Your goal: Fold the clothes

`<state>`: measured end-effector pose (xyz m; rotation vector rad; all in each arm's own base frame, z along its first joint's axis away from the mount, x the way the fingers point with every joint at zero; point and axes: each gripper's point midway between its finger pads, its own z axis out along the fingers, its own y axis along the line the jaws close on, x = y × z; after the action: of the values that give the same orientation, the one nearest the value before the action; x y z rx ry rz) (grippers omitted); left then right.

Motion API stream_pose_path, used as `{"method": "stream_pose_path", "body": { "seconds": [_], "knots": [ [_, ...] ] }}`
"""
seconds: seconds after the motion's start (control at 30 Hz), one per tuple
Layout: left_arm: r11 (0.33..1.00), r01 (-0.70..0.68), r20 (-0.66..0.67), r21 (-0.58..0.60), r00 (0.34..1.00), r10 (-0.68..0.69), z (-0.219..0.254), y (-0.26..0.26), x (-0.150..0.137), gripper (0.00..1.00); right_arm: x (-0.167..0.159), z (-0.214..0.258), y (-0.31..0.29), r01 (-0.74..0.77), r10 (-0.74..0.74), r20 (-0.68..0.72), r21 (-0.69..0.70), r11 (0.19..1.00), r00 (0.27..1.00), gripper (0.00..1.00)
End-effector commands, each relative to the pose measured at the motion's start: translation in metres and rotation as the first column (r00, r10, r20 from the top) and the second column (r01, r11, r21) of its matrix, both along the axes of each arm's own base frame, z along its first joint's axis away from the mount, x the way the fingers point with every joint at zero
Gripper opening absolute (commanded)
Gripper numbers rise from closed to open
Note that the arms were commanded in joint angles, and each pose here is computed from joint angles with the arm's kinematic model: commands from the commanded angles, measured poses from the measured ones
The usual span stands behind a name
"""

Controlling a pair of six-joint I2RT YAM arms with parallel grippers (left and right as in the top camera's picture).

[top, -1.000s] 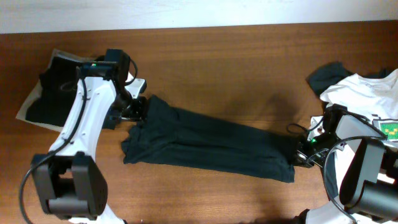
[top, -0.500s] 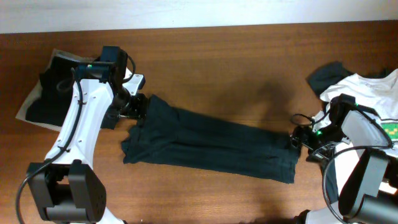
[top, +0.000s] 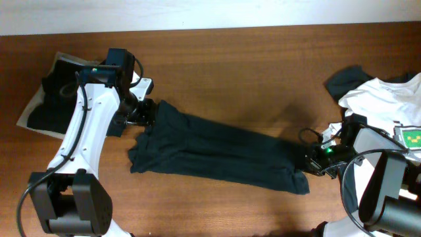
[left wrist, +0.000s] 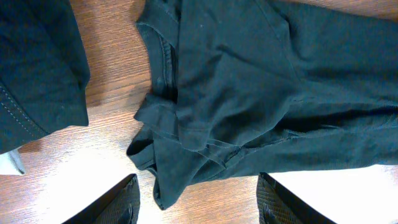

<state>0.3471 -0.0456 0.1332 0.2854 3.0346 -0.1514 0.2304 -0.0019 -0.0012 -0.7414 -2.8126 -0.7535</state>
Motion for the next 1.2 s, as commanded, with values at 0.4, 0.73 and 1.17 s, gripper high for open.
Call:
{"method": "stream_pose_path", "body": {
  "seconds": [0.4, 0.73, 1.17],
  "knots": [
    [1.000, -0.006, 0.088, -0.014, 0.996, 0.007, 0.029, 0.002, 0.010, 0.60, 0.049, 0.074, 0.052, -0.186, 0.192, -0.003, -0.252, 0.950, 0.981, 0.04],
    [1.000, -0.005, 0.091, -0.022, 0.996, 0.007, 0.029, 0.001, 0.011, 0.60, 0.071, 0.052, 0.189, -0.258, 0.291, 0.138, -0.213, 0.942, 0.947, 0.07],
    [1.000, -0.005, 0.100, -0.022, 0.995, 0.007, 0.029, 0.001, 0.013, 0.61, 0.060, 0.072, 0.211, -0.399, 0.412, 0.207, -0.104, 0.911, 0.887, 0.64]
  ]
}}
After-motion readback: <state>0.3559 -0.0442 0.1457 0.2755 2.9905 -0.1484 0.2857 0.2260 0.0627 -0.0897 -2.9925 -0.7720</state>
